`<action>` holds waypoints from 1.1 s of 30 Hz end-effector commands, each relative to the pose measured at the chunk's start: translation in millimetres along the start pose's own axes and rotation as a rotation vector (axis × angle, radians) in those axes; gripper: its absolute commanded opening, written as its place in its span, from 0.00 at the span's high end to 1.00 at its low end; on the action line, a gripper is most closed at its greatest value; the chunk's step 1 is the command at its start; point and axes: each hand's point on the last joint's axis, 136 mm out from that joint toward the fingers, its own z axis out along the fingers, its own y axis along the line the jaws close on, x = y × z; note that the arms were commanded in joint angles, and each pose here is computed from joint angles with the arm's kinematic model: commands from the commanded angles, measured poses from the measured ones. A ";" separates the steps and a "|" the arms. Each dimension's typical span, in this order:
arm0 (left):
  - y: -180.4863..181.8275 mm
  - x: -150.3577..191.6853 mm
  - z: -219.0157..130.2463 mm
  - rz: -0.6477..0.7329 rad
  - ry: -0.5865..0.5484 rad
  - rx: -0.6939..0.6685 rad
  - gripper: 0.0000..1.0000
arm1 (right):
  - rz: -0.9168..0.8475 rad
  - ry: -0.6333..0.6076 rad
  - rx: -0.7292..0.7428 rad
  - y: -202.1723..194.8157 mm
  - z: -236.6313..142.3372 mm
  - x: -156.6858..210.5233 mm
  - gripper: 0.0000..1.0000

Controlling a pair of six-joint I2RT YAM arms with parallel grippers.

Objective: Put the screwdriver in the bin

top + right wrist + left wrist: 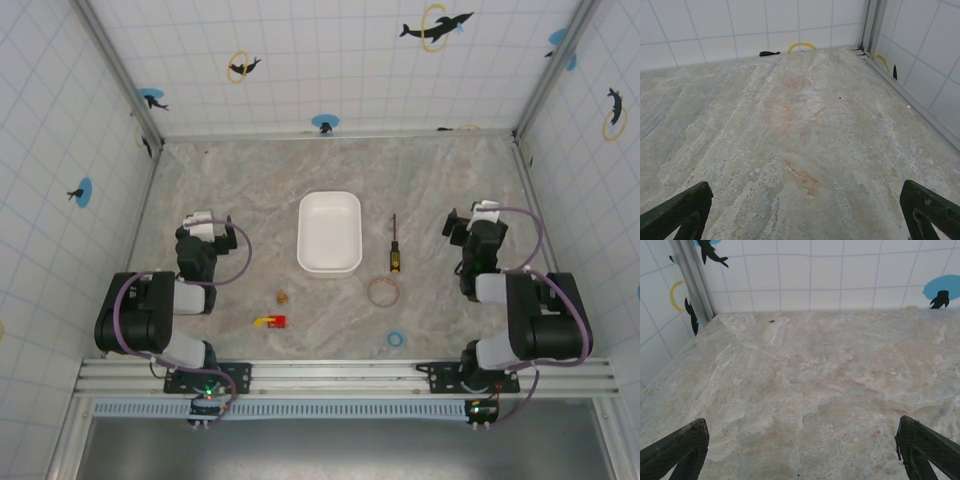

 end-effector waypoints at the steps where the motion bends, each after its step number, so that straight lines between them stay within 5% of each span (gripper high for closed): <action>1: 3.5 -18.8 5.4 0.001 -0.054 -0.010 0.03 | 0.005 -0.030 0.021 -1.7 -0.4 -30.6 0.01; 6: 8.0 -52.1 17.4 -0.012 0.040 -0.029 0.03 | 0.022 0.031 0.018 1.8 -8.3 -54.9 0.01; 12: -30.4 -110.2 14.9 -0.129 0.066 0.200 0.03 | 0.063 0.257 -0.090 27.8 -14.3 -62.7 0.01; 20: -71.4 -89.7 18.0 -0.271 0.231 0.358 0.02 | 0.017 0.618 -0.255 85.4 -33.0 -22.5 0.01; 33: -87.6 -51.4 10.5 -0.324 0.368 0.409 0.03 | -0.087 0.848 -0.378 166.3 -54.7 30.2 0.06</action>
